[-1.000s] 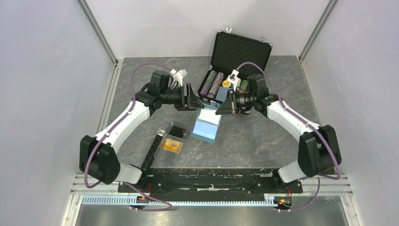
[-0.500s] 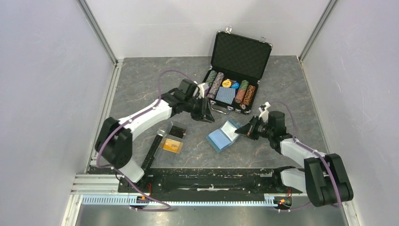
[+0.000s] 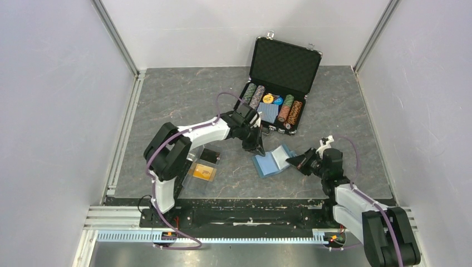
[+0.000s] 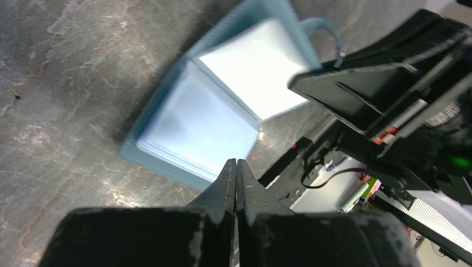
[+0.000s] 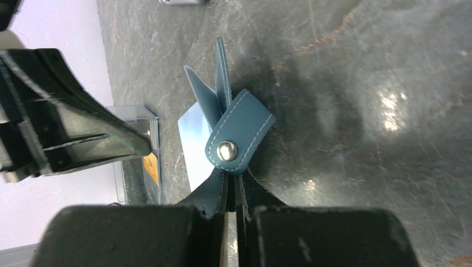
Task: Put the credit cards into the card holder
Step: Place the card holder at the center of the board.
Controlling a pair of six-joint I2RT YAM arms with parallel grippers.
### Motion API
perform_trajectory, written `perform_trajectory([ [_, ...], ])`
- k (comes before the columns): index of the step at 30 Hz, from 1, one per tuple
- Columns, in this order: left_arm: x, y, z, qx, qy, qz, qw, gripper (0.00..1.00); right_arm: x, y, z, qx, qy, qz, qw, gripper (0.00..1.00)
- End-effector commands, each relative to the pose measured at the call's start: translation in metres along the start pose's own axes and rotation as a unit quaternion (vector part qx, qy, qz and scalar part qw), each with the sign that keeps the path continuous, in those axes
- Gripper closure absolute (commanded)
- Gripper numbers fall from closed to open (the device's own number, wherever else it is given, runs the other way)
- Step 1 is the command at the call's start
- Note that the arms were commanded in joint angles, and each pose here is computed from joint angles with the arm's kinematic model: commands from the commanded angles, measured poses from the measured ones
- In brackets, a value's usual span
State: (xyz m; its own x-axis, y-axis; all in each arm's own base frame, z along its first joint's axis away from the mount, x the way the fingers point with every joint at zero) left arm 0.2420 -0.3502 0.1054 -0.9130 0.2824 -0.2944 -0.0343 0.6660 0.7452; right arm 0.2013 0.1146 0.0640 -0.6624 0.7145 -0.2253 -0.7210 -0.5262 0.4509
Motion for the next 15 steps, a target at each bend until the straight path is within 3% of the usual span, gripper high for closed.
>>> perform_trajectory([
  [1,-0.009,-0.017,0.0,0.001,0.014,0.002,1.0,0.98,-0.002,0.002,0.0,-0.017,-0.026,-0.025,0.999,1.0],
  [8,-0.004,-0.044,-0.01,0.023,0.018,0.02,0.999,0.98,0.024,0.008,-0.027,0.001,-0.069,0.009,0.998,1.0],
  [12,0.007,-0.057,-0.002,-0.006,0.009,0.049,0.999,0.98,0.027,0.01,-0.031,0.006,-0.073,0.009,0.997,1.0],
  [14,0.012,-0.059,0.006,-0.033,0.0,0.058,0.998,0.98,0.024,0.009,-0.028,0.008,-0.059,0.007,0.998,0.93],
  [15,0.013,-0.059,0.01,-0.045,-0.005,0.06,0.997,0.98,0.023,0.009,-0.028,0.015,-0.054,0.008,0.998,0.85],
])
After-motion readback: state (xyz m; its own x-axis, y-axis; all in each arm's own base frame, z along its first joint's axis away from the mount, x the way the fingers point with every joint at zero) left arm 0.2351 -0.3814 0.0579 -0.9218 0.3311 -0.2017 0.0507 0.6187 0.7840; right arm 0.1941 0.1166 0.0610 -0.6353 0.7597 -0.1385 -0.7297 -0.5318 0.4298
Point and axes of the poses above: each gripper's point midway between its finger pads, its own y axis back along the fingers, its own z axis along the line the jaws close on, x = y × z, the point moved 4 cm from there along y, back along the fingers, and after that the axes turned 9 degrees about -y, right-handed, at the moved point
